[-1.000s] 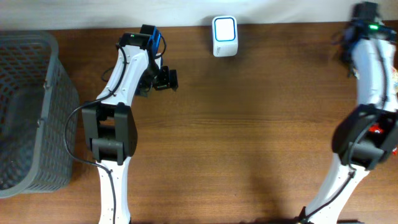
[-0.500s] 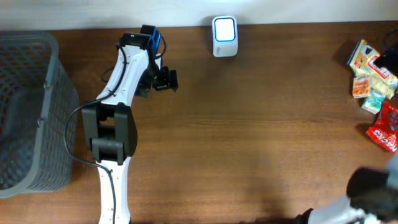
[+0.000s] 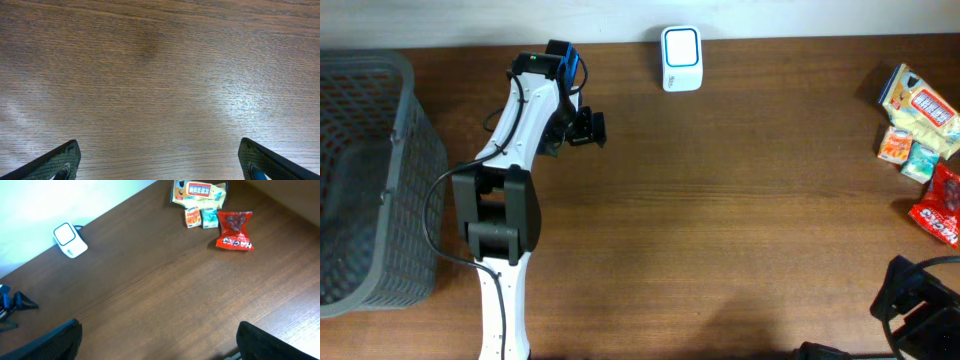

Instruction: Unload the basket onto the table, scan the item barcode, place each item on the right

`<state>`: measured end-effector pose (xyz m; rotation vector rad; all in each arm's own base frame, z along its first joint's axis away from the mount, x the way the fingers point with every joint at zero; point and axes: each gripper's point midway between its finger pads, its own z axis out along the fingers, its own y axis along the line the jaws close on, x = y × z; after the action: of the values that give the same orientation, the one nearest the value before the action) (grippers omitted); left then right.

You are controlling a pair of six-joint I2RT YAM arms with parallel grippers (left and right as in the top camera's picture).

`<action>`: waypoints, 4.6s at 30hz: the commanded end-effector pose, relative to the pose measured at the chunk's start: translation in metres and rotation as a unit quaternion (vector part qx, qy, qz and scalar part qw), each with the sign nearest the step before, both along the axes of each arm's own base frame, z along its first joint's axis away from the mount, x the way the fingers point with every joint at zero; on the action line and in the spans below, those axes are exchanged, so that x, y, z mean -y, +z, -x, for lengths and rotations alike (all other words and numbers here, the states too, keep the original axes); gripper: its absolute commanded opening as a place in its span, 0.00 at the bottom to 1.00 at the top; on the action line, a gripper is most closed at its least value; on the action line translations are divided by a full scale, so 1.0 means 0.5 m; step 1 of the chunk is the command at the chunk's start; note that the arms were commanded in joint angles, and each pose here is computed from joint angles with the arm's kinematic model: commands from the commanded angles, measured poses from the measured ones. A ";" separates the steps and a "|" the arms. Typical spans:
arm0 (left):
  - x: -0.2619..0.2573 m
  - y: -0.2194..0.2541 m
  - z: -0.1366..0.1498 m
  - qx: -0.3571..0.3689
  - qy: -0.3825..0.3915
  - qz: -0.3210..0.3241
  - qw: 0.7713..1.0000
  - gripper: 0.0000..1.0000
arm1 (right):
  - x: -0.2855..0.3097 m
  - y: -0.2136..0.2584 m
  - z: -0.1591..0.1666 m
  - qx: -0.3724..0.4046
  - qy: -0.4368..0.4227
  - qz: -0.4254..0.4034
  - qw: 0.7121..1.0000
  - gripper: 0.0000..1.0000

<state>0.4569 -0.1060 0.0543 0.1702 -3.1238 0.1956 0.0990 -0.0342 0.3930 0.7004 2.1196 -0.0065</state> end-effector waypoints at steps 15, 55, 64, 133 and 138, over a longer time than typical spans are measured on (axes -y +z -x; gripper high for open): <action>0.001 0.014 0.000 0.006 0.005 0.003 1.000 0.99 | -0.088 -0.310 -0.237 0.257 0.206 0.111 0.938 0.98; 0.001 0.014 0.001 0.005 0.004 0.003 1.000 0.99 | -0.072 -0.474 -0.294 0.269 0.185 0.134 0.936 0.98; 0.075 0.217 -0.070 0.214 -0.135 -0.041 0.967 0.99 | -0.072 -0.474 -0.294 0.269 0.185 0.134 0.936 0.98; -0.211 0.204 0.422 0.679 0.005 -0.082 0.730 0.99 | -0.072 -0.474 -0.294 0.268 0.185 0.134 0.936 0.99; -0.211 0.204 0.422 0.679 0.005 -0.082 0.730 0.99 | -0.072 -0.474 -0.294 0.268 0.185 0.134 0.936 0.99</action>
<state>0.2459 0.0009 0.1590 0.0683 -4.6311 0.0269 0.2460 0.0051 0.1591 0.0955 1.6414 0.1086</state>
